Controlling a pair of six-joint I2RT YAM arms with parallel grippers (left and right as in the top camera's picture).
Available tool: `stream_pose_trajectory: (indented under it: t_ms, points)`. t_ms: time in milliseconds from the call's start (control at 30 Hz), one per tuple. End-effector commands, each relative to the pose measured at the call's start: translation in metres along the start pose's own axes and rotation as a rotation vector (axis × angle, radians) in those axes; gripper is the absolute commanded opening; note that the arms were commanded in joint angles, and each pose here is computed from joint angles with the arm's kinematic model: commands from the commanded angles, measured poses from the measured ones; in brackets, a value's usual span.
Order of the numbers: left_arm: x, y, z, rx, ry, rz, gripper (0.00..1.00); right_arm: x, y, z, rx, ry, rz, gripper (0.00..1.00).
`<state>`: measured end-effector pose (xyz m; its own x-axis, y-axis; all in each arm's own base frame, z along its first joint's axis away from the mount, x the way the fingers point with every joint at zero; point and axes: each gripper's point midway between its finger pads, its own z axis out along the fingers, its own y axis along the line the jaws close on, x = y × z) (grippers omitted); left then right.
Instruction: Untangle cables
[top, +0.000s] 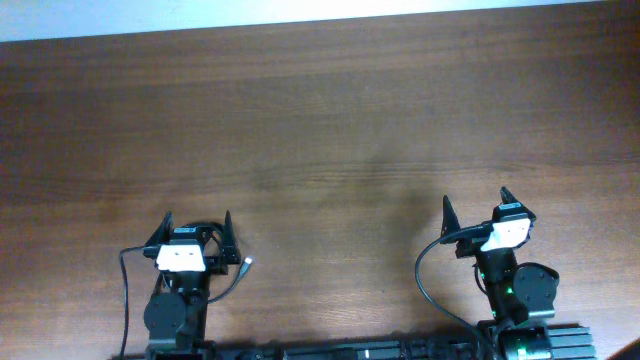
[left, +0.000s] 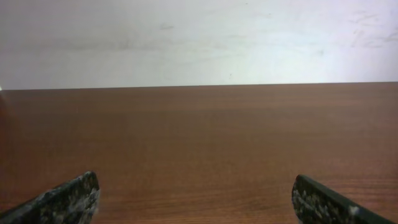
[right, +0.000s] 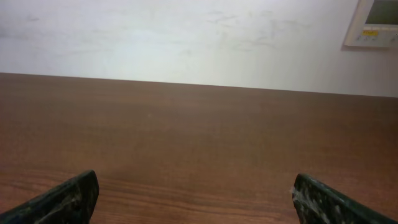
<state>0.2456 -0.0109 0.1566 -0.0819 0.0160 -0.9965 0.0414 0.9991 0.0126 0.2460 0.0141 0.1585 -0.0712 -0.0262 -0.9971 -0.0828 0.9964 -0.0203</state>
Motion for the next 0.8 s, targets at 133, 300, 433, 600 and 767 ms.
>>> stream_pose_trajectory:
  t_ms: [133, 300, 433, 600, 767]
  points:
    - [-0.016, 0.004, -0.008, -0.019, 0.010, 0.018, 0.99, 0.004, -0.003, 0.000, 0.015, 0.013, 0.005, 0.99]
    - [-0.020, 0.004, -0.011, -0.019, 0.023, 0.019, 0.99, 0.004, -0.003, 0.000, 0.015, 0.013, 0.005, 0.99]
    - [-0.022, 0.003, -0.011, -0.015, 0.019, 0.018, 0.99, 0.004, -0.003, 0.000, 0.015, 0.013, 0.005, 0.99]
    - [-0.027, 0.004, -0.015, -0.016, 0.034, 0.019, 0.99, 0.004, -0.003, 0.000, 0.015, 0.013, 0.005, 0.99]
    - [-0.032, 0.004, -0.014, -0.015, 0.061, 0.019, 0.99, 0.004, -0.003, 0.000, 0.015, 0.013, 0.005, 0.99]
